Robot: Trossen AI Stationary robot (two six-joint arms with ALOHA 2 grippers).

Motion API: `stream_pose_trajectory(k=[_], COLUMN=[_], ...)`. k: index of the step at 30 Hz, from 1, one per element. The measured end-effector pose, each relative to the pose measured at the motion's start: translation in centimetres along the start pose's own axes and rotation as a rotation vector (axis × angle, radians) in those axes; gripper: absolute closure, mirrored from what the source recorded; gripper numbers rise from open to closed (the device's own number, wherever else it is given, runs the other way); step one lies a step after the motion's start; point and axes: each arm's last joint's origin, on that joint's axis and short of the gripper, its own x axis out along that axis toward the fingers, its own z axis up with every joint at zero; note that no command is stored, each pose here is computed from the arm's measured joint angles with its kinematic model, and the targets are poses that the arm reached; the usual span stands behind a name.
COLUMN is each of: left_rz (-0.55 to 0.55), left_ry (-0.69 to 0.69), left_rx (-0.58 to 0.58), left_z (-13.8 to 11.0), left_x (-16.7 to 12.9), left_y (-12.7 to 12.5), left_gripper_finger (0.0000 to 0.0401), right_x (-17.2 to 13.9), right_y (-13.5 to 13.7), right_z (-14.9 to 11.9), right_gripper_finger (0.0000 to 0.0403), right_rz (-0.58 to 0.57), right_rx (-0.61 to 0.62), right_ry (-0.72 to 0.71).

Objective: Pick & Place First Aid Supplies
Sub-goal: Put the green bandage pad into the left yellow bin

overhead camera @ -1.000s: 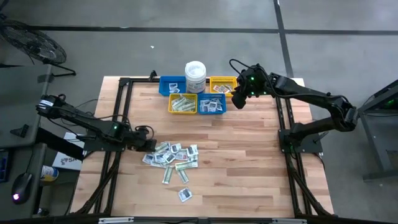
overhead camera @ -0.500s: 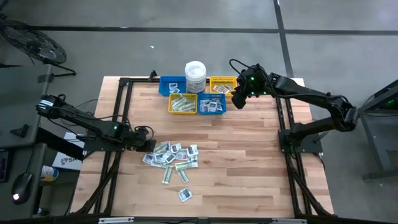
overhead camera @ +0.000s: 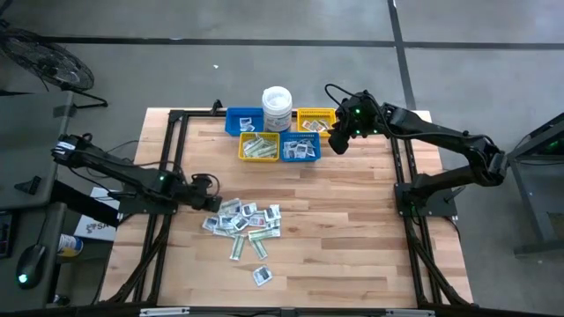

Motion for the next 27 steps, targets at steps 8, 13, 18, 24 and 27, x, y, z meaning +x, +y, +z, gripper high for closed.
stream_pose_trajectory(k=[8, 13, 18, 24, 27], left_rz=[-0.032, -0.072, -0.060, 0.069, 0.080], left_ry=[-0.160, -0.213, -0.388, -0.662, -0.705], left_rx=[0.116, 0.221, 0.407, 0.530, 0.530], left_z=[0.9, 1.3, 2.0, 3.0, 3.6], left_x=[-1.6, -2.7, -3.9, -5.0, -5.0], left_y=[-2.3, -3.8, -5.3, -5.9, -6.2], left_gripper_finger=[0.0401, 0.0401, 0.0401, 0.0401, 0.0401], right_x=[0.0, 0.0, 0.0, 0.0, 0.0], right_y=[0.0, 0.0, 0.0, 0.0, 0.0], right_z=[0.0, 0.0, 0.0, 0.2, 0.4], right_gripper_finger=[0.0277, 0.0277, 0.0277, 0.0277, 0.0277], right_rz=[0.000, 0.000, 0.000, 0.003, 0.004], right_rx=[-0.001, -0.018, -0.026, -0.027, -0.027], right_ry=[0.000, 0.000, -0.001, -0.023, -0.037])
